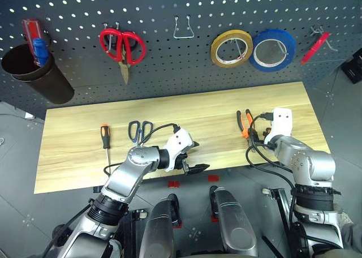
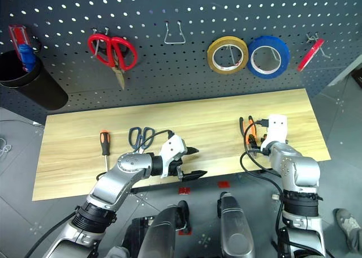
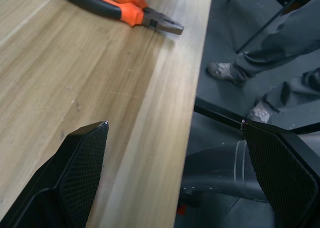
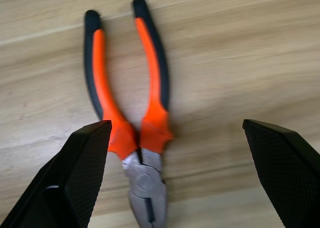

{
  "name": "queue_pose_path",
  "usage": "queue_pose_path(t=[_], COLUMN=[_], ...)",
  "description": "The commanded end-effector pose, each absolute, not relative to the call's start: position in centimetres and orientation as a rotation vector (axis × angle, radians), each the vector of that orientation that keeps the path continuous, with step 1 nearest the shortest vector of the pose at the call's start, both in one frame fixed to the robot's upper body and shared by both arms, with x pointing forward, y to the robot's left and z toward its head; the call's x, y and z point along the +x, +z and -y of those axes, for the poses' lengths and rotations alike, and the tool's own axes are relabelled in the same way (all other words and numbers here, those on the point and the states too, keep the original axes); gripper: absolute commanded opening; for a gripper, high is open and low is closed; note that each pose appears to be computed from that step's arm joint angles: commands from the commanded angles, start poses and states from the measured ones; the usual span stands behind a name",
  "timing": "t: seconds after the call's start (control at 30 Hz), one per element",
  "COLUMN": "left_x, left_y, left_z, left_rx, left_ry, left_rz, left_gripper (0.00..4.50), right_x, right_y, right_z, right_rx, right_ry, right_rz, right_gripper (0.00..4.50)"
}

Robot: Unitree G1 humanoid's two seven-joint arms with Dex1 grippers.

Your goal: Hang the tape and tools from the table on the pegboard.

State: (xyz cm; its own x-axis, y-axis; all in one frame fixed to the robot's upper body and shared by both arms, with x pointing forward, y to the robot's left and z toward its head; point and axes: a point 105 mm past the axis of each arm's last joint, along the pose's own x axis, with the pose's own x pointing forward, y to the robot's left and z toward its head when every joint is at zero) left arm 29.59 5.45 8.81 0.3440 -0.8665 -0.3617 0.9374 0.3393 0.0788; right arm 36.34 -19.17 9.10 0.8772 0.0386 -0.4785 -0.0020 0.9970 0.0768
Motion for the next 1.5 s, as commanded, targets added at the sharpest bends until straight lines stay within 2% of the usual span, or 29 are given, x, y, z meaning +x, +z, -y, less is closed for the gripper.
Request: queue_pose_path(t=[0.03, 0.17, 0.57, 0.67, 0.8, 0.9, 0.97, 1.07, 1.17, 1.23, 1.33, 1.5], left_x=[28.9, 29.8, 30.0, 30.2, 30.4, 30.6, 31.3, 32.4, 33.1, 33.4, 33.7, 34.5], left_y=[10.3, 11.3, 11.5, 11.6, 11.7, 11.8, 12.4, 15.3, 17.6, 18.1, 18.3, 18.9], left_z=[-4.9, -5.0, -5.1, -5.4, -5.7, -6.0, -6.6, -7.9, -9.9, -11.2, -11.5, -11.0], left_rx=[0.263, 0.24, 0.247, 0.249, 0.25, 0.253, 0.244, 0.185, 0.124, 0.145, 0.17, 0.164], left_ry=[-1.213, -1.154, -1.134, -1.117, -1.107, -1.096, -1.044, -0.902, -0.726, -0.638, -0.572, -0.504], left_rz=[-0.212, -0.14, -0.108, -0.1, -0.097, -0.092, -0.044, 0.193, 0.394, 0.458, 0.516, 0.588], left_gripper=[4.5, 4.5, 4.5, 4.5, 4.5, 4.5, 4.5, 4.5, 4.5, 4.5, 4.5, 4.5], right_x=[36.4, 36.4, 38.2, 38.1, 37.8, 37.5, 37.0, 33.1, 30.4, 29.3, 29.1, 30.2], right_y=[9.3, 8.8, 7.2, 6.8, 6.9, 7.3, 10.2, 16.7, 21.7, 25.3, 29.8, 34.2], right_z=[18.5, 18.0, 17.7, 17.6, 17.6, 17.6, 15.7, 10.5, 8.2, 6.4, 4.6, 1.1], right_rx=[0.065, 0.026, -0.048, -0.056, -0.057, -0.068, -0.084, -0.102, -0.048, -0.048, -0.075, -0.223], right_ry=[0.069, 0.107, 0.144, 0.155, 0.162, 0.167, 0.311, 0.685, 0.843, 0.913, 0.946, 0.929], right_rz=[-0.486, -0.51, -0.545, -0.559, -0.564, -0.557, -0.417, -0.071, 0.123, 0.254, 0.421, 0.647], right_gripper=[4.49, 4.49, 4.49, 3.88, 2.58, 2.52, 2.52, 2.52, 2.52, 2.52, 2.52, 2.52])
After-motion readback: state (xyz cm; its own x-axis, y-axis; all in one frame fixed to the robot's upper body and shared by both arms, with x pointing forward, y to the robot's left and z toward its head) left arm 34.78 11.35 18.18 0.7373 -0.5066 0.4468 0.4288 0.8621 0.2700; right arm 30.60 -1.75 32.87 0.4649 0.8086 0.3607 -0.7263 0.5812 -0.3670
